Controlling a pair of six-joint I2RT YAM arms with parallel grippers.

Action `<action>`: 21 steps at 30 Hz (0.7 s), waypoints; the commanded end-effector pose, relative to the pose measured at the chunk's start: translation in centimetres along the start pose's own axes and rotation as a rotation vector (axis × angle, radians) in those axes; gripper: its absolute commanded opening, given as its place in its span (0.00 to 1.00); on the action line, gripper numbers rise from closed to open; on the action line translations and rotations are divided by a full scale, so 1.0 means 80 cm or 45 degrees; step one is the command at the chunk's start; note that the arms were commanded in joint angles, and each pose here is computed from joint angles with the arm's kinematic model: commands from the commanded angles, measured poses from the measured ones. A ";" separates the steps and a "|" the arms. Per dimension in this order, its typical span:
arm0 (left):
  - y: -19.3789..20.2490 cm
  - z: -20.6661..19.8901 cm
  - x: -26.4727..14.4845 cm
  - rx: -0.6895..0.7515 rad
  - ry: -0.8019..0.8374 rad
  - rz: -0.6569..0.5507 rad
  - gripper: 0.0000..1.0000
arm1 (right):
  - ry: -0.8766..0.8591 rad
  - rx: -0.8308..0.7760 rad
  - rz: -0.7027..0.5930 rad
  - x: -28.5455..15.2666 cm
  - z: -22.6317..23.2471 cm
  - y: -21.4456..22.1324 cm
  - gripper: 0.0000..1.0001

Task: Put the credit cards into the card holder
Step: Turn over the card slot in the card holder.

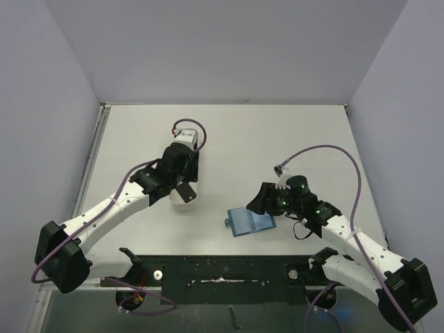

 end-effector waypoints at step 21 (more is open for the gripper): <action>-0.120 0.114 0.158 1.167 0.055 0.093 0.51 | 0.050 -0.052 -0.067 -0.030 0.025 -0.030 0.57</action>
Point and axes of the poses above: each gripper's point midway between its finger pads, its own x axis out along the fingers, its own z axis along the line the jaws close on, y = z × x, the point moved 9 cm from there along -x, back along the fingers, and after that the axes turned 4 degrees about x, right-handed, at the moved point
